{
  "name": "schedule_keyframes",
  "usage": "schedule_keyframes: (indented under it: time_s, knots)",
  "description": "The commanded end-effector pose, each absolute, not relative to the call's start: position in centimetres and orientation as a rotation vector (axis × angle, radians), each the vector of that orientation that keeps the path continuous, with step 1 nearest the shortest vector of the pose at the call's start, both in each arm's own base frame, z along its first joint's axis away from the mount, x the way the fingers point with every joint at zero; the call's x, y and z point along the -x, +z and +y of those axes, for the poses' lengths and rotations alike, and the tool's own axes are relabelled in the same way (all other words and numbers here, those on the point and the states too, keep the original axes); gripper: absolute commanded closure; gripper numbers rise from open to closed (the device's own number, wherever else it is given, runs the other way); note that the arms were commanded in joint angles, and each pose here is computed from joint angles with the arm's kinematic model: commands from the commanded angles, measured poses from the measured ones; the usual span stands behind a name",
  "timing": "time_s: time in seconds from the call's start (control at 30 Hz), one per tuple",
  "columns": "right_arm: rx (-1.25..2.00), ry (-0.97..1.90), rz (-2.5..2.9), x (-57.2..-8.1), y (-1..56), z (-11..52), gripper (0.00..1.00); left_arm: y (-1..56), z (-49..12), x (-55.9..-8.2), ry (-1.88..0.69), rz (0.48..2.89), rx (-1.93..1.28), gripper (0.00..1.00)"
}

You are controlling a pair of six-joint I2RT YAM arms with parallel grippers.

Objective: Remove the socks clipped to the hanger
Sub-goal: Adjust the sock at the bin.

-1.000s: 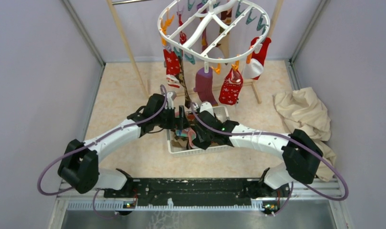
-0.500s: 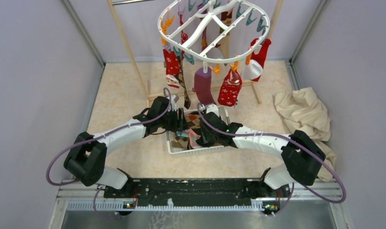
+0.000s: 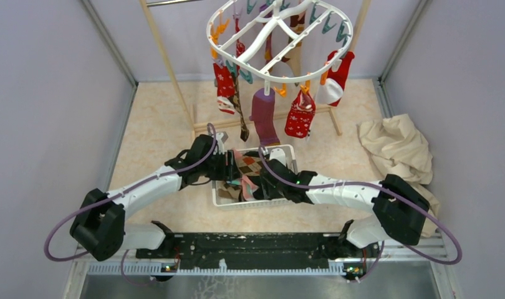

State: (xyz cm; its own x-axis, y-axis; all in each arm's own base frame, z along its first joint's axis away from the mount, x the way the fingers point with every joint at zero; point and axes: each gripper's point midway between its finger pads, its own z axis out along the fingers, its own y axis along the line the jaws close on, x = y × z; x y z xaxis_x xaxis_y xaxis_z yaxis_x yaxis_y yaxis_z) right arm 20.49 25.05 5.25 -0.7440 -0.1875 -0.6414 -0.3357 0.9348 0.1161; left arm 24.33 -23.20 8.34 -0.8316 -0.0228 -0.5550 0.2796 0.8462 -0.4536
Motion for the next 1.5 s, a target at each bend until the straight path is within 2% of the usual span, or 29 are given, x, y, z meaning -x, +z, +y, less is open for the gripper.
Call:
schedule_keyframes:
  time_s: [0.0,0.23,0.6,0.63,0.67,0.7,0.73,1.07,1.47]
  knots:
    - [0.334,0.314,2.462,-17.7,5.4,25.2,0.48,5.8,-20.9,-21.8,-0.613,2.592,-0.176,0.34]
    - [0.271,0.303,2.454,-15.5,6.7,25.0,0.45,6.3,-21.3,-22.1,-0.631,2.575,-0.201,0.33]
    - [0.376,0.341,2.218,-18.6,15.3,26.4,0.37,13.5,-21.8,-23.7,-0.648,2.435,-0.250,0.16]
    - [0.391,0.359,2.195,-18.8,16.2,26.8,0.34,14.2,-21.8,-23.6,-0.652,2.427,-0.253,0.14]
    - [0.408,0.375,2.174,-18.9,17.0,27.2,0.14,15.2,-21.9,-23.8,-0.658,2.408,-0.255,0.09]
    - [0.420,0.391,2.155,-19.0,17.8,27.5,0.03,16.0,-22.0,-23.9,-0.662,2.393,-0.259,0.03]
    - [0.433,0.405,2.135,-19.1,18.7,27.7,0.02,16.7,-22.0,-24.0,-0.664,2.379,-0.261,0.01]
    - [0.503,0.481,2.036,-19.2,23.3,28.7,0.01,23.5,-21.5,-24.7,-0.653,2.245,-0.285,0.01]
    - [0.454,0.442,2.050,-19.1,23.4,26.3,0.01,24.7,-19.5,-23.4,-0.633,2.186,-0.237,0.01]
